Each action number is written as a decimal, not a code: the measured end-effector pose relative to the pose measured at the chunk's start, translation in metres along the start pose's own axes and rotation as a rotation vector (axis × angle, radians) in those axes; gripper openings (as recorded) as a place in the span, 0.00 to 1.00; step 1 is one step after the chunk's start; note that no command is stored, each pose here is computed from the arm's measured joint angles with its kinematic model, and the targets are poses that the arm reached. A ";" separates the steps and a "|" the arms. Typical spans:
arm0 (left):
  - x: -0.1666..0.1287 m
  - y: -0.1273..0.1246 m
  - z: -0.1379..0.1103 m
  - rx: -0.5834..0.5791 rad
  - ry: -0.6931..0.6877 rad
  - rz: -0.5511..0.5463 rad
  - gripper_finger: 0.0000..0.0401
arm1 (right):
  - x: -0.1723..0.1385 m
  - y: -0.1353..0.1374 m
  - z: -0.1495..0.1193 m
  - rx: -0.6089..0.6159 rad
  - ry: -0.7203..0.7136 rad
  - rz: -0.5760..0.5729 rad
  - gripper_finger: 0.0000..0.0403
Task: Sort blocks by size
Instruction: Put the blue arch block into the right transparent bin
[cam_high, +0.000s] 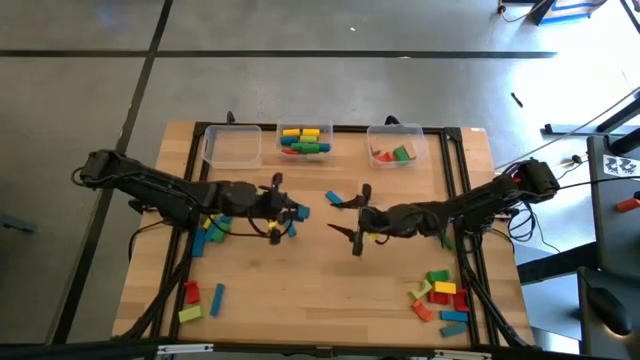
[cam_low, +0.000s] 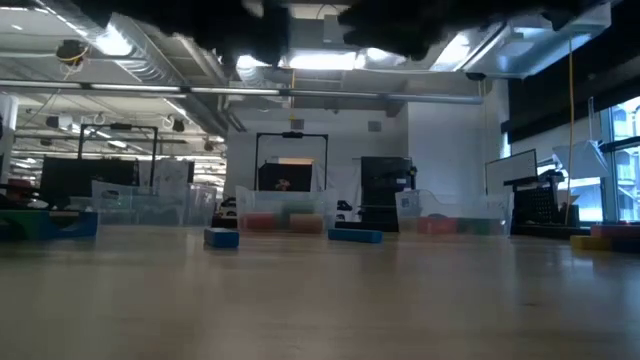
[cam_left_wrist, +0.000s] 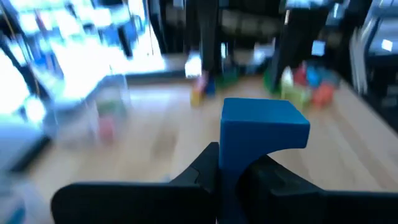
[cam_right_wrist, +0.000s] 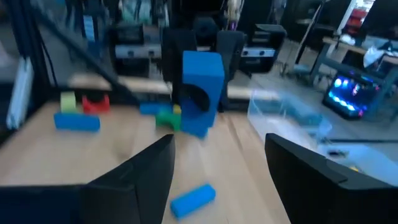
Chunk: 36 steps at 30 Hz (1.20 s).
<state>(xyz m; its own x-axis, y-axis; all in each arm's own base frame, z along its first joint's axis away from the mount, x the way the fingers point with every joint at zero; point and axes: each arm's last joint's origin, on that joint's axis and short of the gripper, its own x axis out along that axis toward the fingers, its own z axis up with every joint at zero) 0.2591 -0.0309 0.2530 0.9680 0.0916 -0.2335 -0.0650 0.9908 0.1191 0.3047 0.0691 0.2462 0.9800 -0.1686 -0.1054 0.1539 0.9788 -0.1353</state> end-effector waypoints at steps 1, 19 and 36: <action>0.000 0.000 0.004 0.021 -0.040 0.003 0.08 | 0.001 -0.003 0.002 0.026 -0.019 0.005 0.62; 0.007 0.008 0.019 0.275 -0.249 0.054 0.09 | 0.051 -0.037 0.004 0.385 -0.115 0.182 0.62; 0.008 0.000 0.018 0.297 -0.255 0.032 0.08 | 0.061 -0.034 0.002 0.389 -0.125 0.173 0.57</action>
<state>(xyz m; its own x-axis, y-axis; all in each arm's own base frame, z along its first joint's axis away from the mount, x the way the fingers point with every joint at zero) 0.2716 -0.0321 0.2682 0.9982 0.0576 0.0174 -0.0597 0.9122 0.4054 0.3601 0.0257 0.2467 0.9996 -0.0064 0.0290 -0.0013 0.9663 0.2575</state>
